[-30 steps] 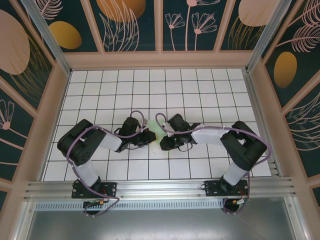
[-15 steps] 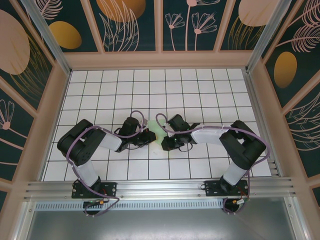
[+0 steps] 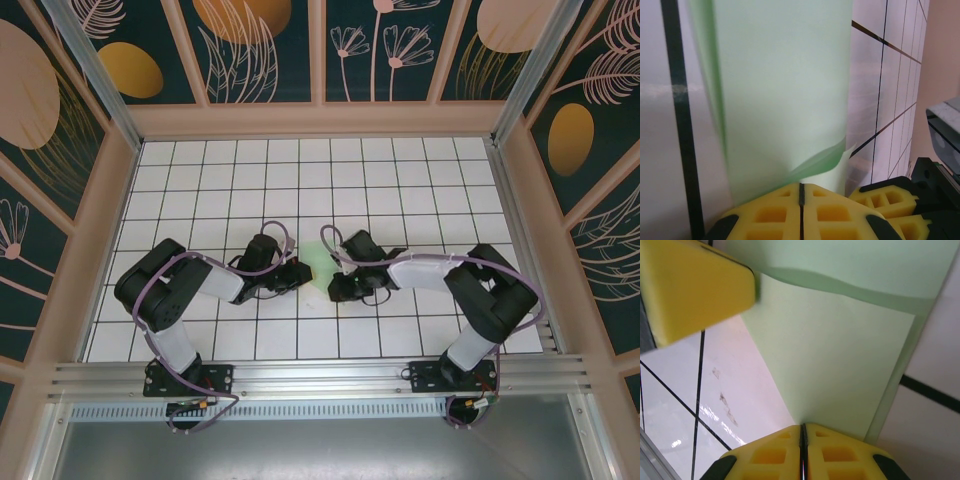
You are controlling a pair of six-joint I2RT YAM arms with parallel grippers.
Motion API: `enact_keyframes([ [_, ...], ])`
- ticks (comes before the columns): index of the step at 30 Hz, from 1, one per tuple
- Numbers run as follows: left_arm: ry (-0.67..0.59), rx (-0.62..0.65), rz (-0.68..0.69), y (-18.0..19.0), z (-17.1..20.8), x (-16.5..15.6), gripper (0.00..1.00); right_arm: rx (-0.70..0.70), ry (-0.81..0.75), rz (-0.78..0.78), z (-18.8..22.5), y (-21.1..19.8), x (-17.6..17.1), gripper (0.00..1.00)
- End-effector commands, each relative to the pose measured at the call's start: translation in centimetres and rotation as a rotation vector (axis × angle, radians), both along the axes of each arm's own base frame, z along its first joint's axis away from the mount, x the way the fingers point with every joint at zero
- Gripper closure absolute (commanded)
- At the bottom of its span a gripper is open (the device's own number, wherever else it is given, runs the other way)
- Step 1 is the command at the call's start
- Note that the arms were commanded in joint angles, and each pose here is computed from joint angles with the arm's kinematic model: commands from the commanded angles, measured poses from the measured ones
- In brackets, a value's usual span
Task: Fold a paper plane with a square sheet of paper (fold left side to right side)
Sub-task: Third fold the triangle at the center of the table.
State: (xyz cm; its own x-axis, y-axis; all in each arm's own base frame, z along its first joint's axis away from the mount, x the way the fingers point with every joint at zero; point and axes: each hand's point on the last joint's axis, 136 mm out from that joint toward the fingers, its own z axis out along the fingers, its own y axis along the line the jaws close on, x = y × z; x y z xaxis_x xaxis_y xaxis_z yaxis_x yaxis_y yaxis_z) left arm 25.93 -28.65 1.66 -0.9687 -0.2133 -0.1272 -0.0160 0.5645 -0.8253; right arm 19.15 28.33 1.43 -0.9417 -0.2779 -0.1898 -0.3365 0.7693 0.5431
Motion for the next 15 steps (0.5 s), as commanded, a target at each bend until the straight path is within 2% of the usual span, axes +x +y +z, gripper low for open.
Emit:
enact_keyframes([
  [1,0.032,0.194,0.086,3.0,-4.4,0.4,0.91,-0.129,0.134,-0.039,-2.4,-3.6,-3.2,0.87],
  [8,0.027,0.186,0.084,2.9,-4.2,0.4,0.91,-0.126,0.139,-0.063,-2.6,-4.5,-3.6,0.87],
  [15,-0.081,0.102,0.089,2.0,1.2,1.6,0.89,-0.118,0.141,-0.077,-3.2,-4.2,-3.1,0.88],
])
